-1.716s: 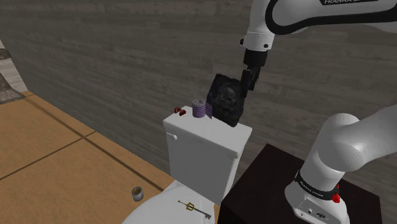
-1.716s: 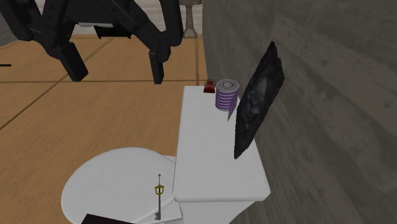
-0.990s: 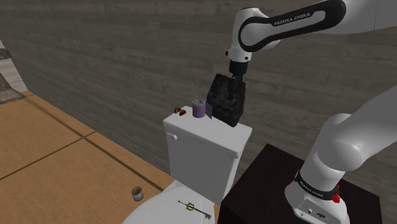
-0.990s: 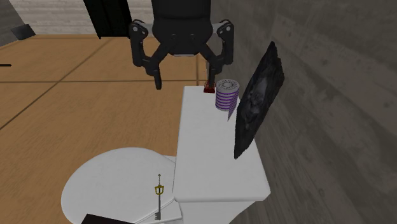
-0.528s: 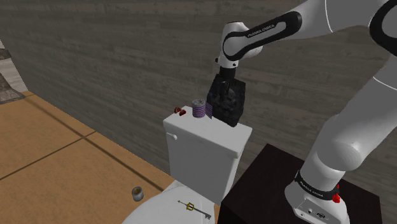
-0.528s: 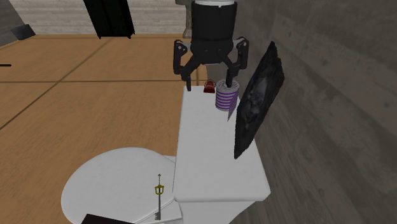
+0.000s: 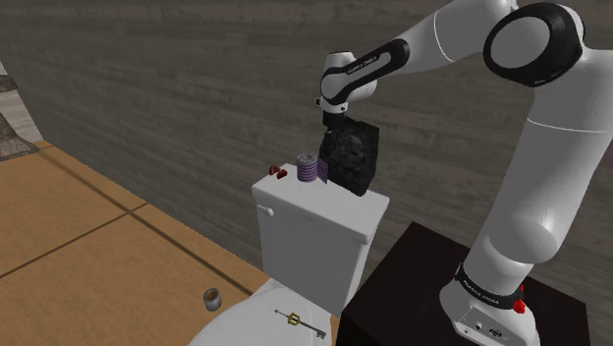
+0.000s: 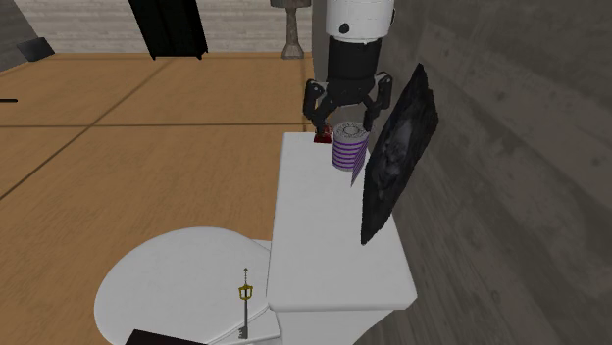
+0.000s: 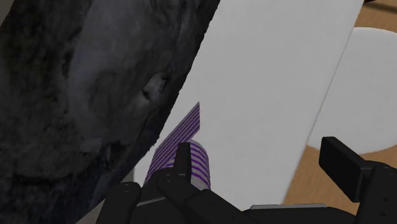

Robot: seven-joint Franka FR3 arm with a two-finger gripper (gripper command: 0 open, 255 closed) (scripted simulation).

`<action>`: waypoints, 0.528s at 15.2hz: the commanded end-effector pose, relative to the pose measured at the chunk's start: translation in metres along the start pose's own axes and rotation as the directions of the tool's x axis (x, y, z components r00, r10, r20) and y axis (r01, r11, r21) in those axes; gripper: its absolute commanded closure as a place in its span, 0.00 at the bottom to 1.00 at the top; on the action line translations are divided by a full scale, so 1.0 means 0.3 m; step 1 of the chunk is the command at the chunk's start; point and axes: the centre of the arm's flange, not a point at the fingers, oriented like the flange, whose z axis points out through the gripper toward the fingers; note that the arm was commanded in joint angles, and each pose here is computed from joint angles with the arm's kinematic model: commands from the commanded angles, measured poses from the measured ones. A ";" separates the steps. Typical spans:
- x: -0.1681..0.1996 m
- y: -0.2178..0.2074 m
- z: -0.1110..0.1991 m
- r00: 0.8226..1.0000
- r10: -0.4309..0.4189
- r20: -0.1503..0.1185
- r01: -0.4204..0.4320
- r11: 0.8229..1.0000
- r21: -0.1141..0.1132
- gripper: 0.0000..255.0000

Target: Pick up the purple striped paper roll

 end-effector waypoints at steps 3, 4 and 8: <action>0.098 0.113 0.093 0.999 -0.048 0.003 0.048 0.999 -0.006 0.00; 0.126 0.139 0.114 0.998 -0.060 0.004 0.060 0.998 -0.007 0.00; 0.243 0.238 0.199 0.994 -0.106 0.007 0.106 0.994 -0.012 0.00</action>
